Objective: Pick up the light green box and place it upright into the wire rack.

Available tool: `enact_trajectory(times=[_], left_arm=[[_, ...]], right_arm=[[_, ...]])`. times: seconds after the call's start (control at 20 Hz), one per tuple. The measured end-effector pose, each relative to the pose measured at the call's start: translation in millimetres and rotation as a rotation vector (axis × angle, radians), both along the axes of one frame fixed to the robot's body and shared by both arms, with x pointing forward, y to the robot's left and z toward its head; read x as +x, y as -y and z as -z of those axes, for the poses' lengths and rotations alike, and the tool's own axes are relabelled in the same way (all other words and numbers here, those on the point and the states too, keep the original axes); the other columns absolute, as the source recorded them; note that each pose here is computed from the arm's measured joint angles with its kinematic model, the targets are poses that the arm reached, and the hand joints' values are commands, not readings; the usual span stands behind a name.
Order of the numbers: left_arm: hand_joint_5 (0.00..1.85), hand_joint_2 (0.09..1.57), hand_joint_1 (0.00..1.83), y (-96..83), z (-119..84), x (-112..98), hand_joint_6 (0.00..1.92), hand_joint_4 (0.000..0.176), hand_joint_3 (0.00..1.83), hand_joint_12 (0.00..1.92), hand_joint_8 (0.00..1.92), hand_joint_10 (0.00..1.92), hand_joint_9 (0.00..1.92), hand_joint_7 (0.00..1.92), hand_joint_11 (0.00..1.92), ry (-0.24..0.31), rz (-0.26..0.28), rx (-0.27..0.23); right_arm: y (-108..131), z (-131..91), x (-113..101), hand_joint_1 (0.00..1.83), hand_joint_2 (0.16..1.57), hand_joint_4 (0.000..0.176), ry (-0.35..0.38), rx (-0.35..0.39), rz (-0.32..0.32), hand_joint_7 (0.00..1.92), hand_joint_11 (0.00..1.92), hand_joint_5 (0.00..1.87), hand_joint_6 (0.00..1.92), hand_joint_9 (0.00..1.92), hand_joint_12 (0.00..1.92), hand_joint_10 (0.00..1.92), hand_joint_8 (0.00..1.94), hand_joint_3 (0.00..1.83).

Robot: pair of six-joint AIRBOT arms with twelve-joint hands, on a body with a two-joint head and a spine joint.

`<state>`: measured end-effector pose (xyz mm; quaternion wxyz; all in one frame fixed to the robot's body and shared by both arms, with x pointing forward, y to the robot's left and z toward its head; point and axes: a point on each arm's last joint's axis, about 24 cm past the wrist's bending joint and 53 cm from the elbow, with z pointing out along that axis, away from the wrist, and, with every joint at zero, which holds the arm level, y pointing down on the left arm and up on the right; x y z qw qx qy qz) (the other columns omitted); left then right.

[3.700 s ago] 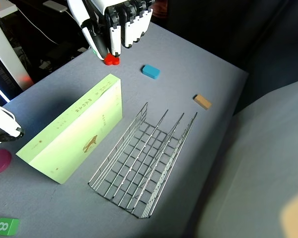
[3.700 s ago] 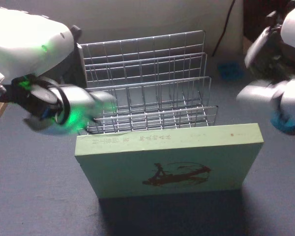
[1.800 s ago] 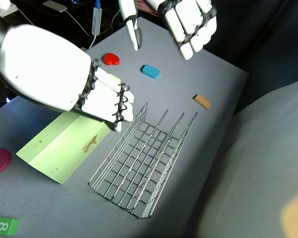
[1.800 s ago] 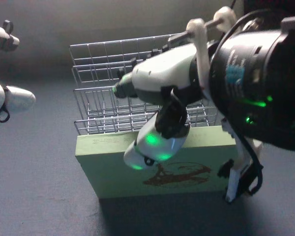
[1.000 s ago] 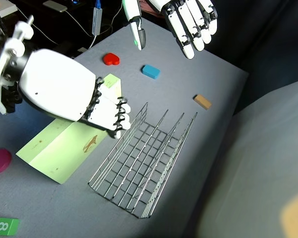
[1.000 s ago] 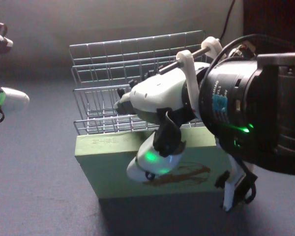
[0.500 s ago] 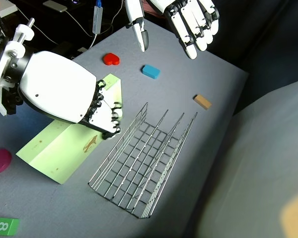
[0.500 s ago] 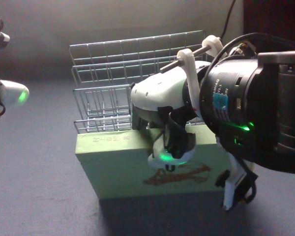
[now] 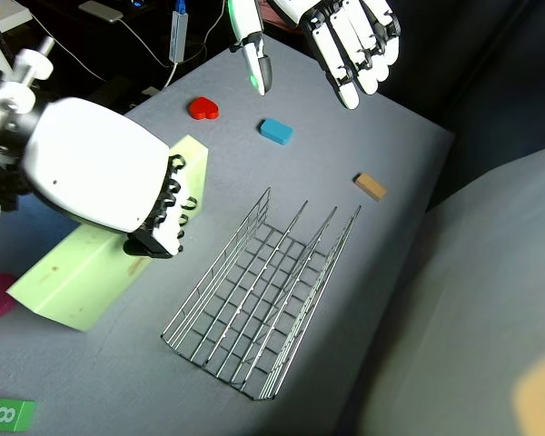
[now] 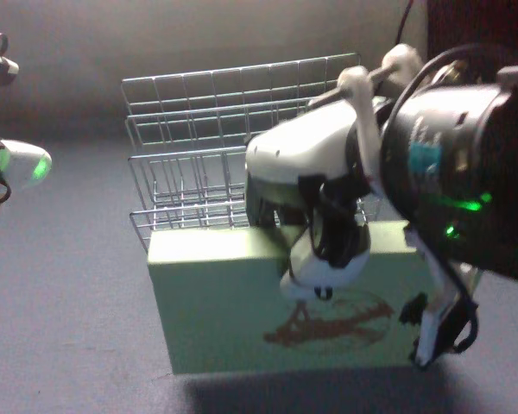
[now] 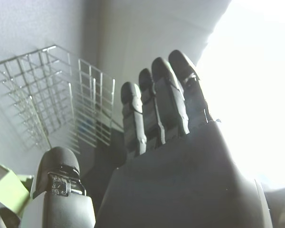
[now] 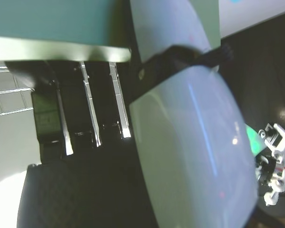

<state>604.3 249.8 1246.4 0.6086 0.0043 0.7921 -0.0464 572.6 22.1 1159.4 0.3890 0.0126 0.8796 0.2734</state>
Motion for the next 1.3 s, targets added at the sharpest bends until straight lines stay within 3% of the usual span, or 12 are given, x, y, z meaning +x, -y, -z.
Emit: enact_trajectory(times=[0.2, 0.4, 0.55, 0.8, 1.05, 1.3], left_arm=[[0.37, 1.17, 0.09, -0.3, 0.0, 0.1, 0.01, 0.014, 0.0, 0.74, 0.0, 0.0, 0.3, 0.33, 0.0, 0.0, -0.001, 0.0], [0.37, 1.17, 0.1, -1.4, 3.9, -0.4, 0.0, 0.012, 0.0, 0.74, 0.0, 0.0, 0.3, 0.33, 0.0, -0.011, -0.002, 0.007], [0.39, 1.19, 0.1, -4.6, 3.5, 1.2, 0.01, 0.006, 0.01, 0.74, 0.0, 0.0, 0.29, 0.34, 0.0, -0.009, -0.009, 0.008], [0.4, 1.19, 0.11, -4.9, 3.6, 1.1, 0.01, 0.005, 0.01, 0.75, 0.0, 0.0, 0.3, 0.34, 0.0, -0.009, -0.01, 0.008], [0.4, 1.19, 0.13, -5.6, 3.8, 1.1, 0.0, 0.006, 0.0, 0.76, 0.0, 0.0, 0.3, 0.34, 0.0, -0.01, -0.013, 0.009], [0.4, 1.18, 0.14, -8.2, 5.2, 0.9, 0.0, 0.006, 0.0, 0.78, 0.0, 0.0, 0.3, 0.35, 0.0, -0.016, -0.025, 0.009]], right_arm=[[-1.6, -40.0, 3.6, 1.24, 1.14, 0.0, 0.073, 0.058, -0.021, 0.98, 0.65, 0.91, 0.93, 0.76, 1.62, 1.33, 1.22, 0.0], [-1.7, -84.7, 13.6, 1.24, 1.15, 0.0, 0.188, 0.07, -0.039, 0.95, 0.67, 0.88, 0.97, 0.75, 1.61, 1.35, 1.28, 0.0], [-1.7, -103.6, 17.1, 1.23, 1.16, 0.0, 0.231, 0.09, -0.036, 0.93, 0.67, 0.89, 0.95, 0.75, 1.62, 1.35, 1.3, 0.0], [-8.8, -141.4, 34.9, 1.2, 1.17, 0.0, 0.313, 0.119, -0.032, 0.93, 0.66, 0.83, 1.11, 0.76, 1.57, 1.25, 1.24, 0.0], [-19.0, -130.6, 48.2, 1.23, 1.16, 0.0, 0.304, 0.103, -0.041, 0.97, 0.66, 0.86, 1.02, 0.79, 1.56, 1.22, 1.21, 0.0], [-26.3, -131.0, 57.5, 1.22, 1.16, 0.0, 0.349, 0.1, -0.055, 0.95, 0.66, 0.87, 1.02, 0.75, 1.55, 1.22, 1.24, 0.0]])
